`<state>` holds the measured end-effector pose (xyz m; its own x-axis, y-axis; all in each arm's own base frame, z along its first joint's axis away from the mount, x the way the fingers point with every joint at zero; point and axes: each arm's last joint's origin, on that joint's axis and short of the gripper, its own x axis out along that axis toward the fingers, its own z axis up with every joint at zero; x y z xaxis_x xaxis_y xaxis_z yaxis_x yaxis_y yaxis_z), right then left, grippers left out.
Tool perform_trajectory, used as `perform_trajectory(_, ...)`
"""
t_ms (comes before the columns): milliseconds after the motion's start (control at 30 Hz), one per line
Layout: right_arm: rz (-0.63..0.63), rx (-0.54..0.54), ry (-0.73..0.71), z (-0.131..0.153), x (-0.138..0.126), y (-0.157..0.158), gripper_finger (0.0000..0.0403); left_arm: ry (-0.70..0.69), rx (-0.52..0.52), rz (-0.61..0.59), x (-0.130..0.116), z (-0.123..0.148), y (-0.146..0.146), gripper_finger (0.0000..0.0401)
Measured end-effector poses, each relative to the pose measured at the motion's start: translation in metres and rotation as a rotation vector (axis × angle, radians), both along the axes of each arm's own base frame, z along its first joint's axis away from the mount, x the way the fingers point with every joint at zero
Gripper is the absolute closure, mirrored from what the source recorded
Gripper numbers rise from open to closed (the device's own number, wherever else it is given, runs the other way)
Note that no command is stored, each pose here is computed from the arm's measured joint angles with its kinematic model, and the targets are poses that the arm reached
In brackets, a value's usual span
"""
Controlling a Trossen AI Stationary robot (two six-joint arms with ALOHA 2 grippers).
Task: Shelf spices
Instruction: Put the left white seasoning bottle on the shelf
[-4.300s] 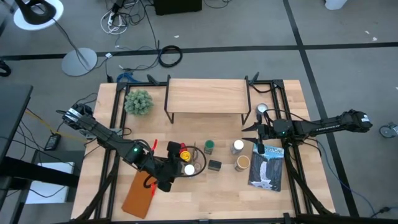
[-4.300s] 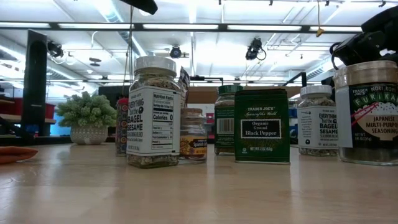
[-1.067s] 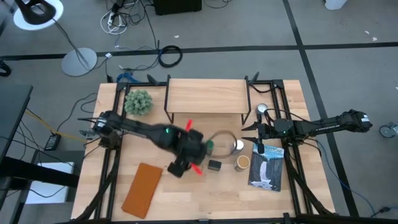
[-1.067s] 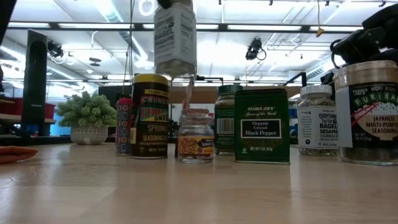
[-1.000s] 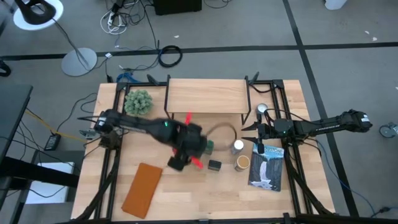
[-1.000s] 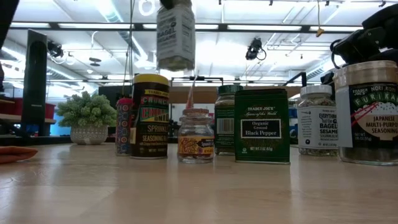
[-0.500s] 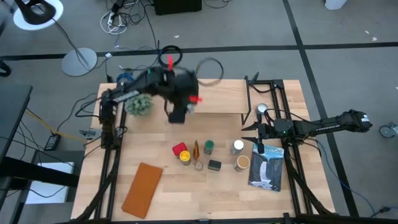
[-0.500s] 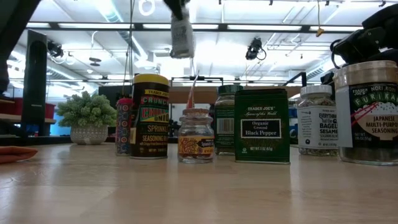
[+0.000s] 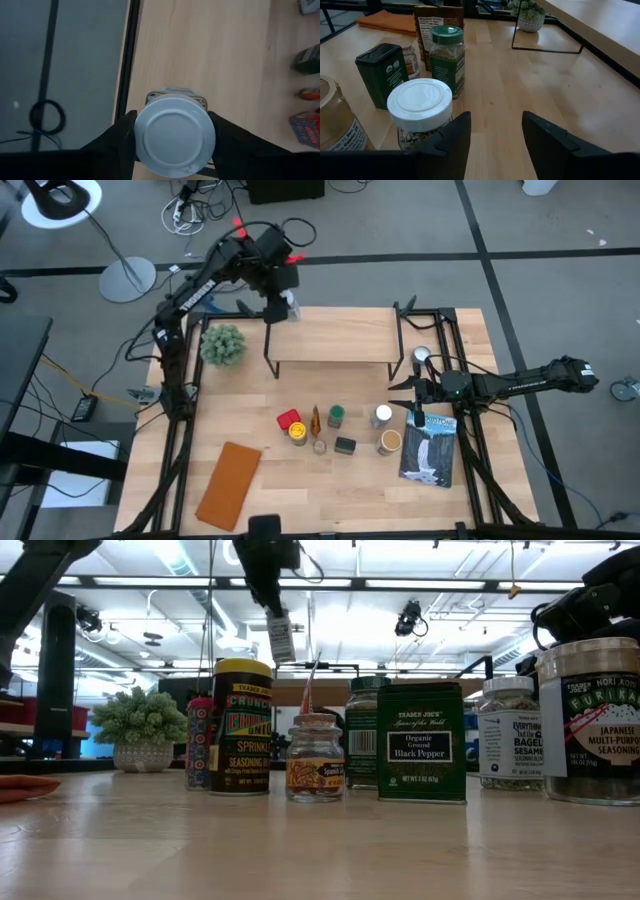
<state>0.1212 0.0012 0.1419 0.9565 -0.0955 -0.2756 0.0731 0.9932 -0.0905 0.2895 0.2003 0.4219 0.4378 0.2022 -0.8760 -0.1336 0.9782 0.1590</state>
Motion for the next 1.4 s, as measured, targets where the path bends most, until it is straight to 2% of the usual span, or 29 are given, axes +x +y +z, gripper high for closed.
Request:
perform_trajectory(433,0.000,0.000,-0.001,0.000,0.000,0.000,0.0225,0.105,-0.083,0.011,0.019,-0.036,0.021,0.0203)
perform_trajectory(967,0.000,0.000,-0.001,0.000,0.000,0.000,0.0226,0.094,-0.094,0.049,0.023,-0.036,0.016,0.0201)
perform_trajectory(1400,0.000,0.000,-0.001,0.000,0.000,0.000,0.0225,0.082,-0.088,0.056,0.023,-0.035,0.017,0.0165)
